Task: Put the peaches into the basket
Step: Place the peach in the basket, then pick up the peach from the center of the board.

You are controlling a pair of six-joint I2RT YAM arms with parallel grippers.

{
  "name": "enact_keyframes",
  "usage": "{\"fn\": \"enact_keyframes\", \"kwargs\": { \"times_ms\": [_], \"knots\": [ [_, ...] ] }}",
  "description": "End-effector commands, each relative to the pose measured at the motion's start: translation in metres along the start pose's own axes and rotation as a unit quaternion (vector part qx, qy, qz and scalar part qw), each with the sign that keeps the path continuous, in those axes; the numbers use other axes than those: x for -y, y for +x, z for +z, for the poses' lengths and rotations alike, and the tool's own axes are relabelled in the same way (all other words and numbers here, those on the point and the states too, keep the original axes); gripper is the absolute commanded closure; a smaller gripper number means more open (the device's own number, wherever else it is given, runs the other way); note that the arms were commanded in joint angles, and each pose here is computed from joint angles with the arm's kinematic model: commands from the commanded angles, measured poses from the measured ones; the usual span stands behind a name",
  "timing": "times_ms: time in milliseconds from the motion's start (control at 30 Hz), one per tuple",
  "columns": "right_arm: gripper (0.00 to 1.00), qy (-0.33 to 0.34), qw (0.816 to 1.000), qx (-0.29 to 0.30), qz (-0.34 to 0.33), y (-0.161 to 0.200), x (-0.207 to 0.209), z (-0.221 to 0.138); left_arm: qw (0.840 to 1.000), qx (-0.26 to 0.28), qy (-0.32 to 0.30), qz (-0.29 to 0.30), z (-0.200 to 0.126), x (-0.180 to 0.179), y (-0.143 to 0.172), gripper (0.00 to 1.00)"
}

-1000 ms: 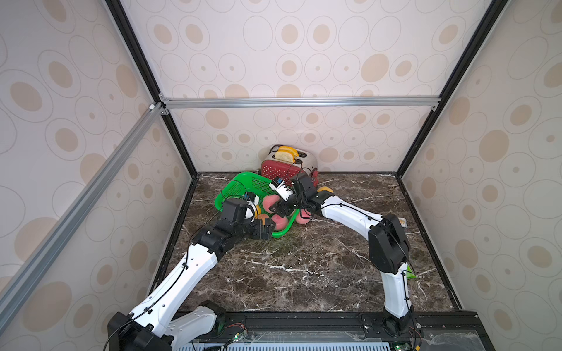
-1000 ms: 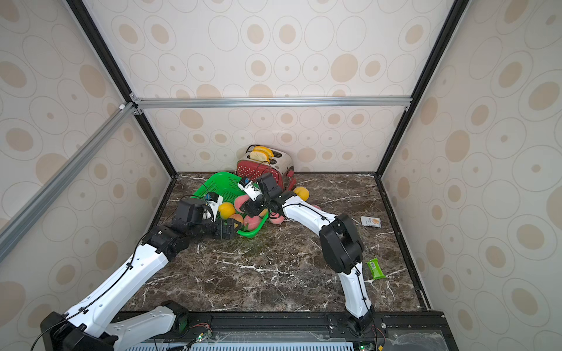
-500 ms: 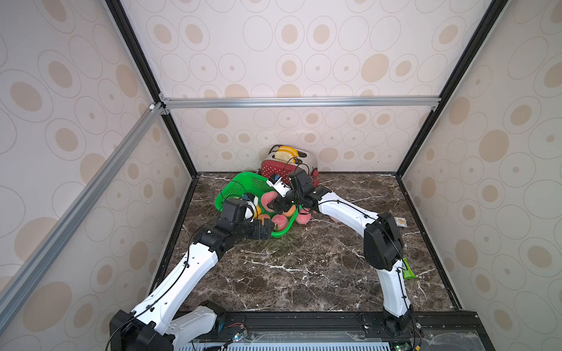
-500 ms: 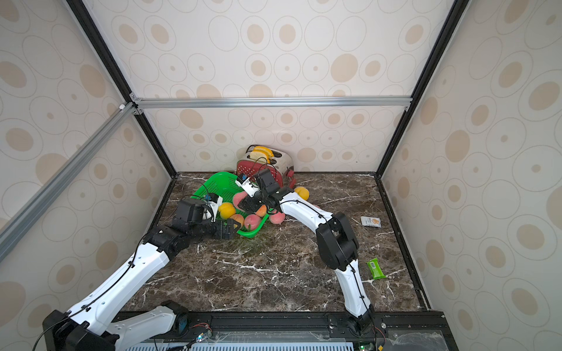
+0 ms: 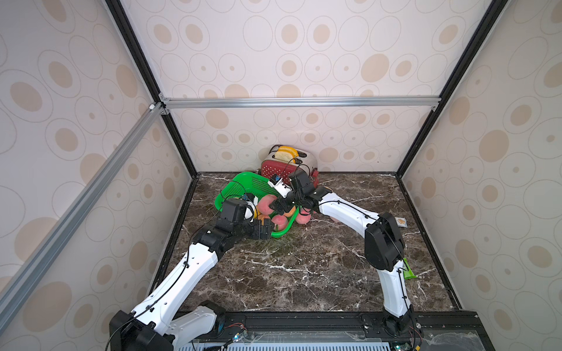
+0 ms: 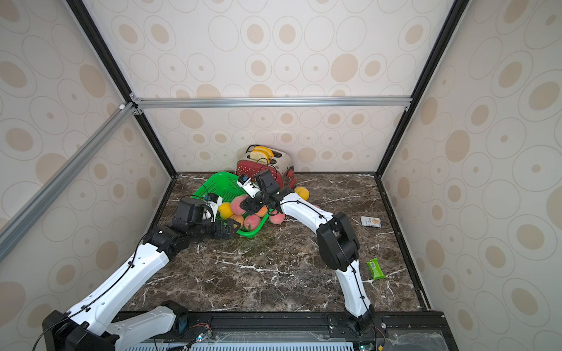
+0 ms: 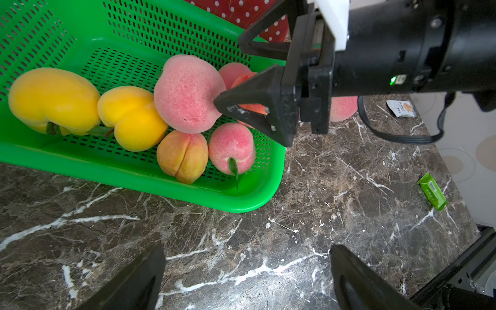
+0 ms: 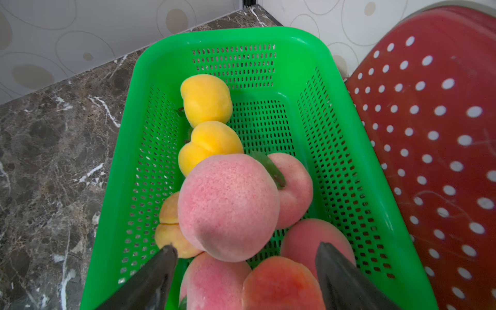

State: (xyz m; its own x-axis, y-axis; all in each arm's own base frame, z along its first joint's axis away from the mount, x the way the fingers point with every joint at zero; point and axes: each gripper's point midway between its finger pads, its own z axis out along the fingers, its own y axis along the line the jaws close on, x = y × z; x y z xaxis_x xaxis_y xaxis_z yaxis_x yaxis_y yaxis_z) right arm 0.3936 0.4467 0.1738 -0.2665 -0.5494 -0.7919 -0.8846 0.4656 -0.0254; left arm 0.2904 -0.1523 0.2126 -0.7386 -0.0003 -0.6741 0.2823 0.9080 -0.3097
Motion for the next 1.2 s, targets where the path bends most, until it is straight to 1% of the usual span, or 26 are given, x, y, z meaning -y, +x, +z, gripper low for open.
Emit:
{"fn": "enact_keyframes", "kwargs": {
  "times_ms": [0,100,267,467,600,833,1000,1167],
  "knots": [
    [0.14,0.036,0.999,0.014,0.015,-0.012,0.012,-0.035,1.0,0.008,-0.01,0.001,-0.007,-0.004,-0.002,0.02],
    [0.13,0.06,0.998,0.017,0.03,-0.007,0.021,-0.058,0.999,0.004,-0.033,0.01,-0.009,-0.012,0.0,0.01],
    [0.12,0.088,0.995,0.017,0.035,0.006,0.028,-0.097,0.999,-0.004,-0.035,0.02,-0.01,-0.013,0.005,0.01],
    [0.1,0.123,0.99,-0.007,0.062,0.043,0.044,-0.136,0.999,-0.002,-0.027,0.027,-0.01,-0.006,0.004,0.01],
    [0.08,0.142,0.983,-0.034,0.109,0.082,0.071,-0.145,0.997,-0.006,-0.045,0.07,-0.009,0.007,0.003,0.01],
    [0.07,0.197,0.96,-0.072,0.185,0.139,0.119,-0.165,0.997,-0.015,-0.019,0.076,0.002,0.028,0.006,0.01],
    [0.04,0.218,0.946,-0.107,0.213,0.165,0.139,-0.159,0.996,-0.028,-0.01,0.087,0.014,0.039,0.01,0.01],
    [0.03,0.223,0.938,-0.132,0.229,0.18,0.15,-0.146,0.994,-0.034,0.015,0.099,0.023,0.053,0.009,0.01]
  ]
}}
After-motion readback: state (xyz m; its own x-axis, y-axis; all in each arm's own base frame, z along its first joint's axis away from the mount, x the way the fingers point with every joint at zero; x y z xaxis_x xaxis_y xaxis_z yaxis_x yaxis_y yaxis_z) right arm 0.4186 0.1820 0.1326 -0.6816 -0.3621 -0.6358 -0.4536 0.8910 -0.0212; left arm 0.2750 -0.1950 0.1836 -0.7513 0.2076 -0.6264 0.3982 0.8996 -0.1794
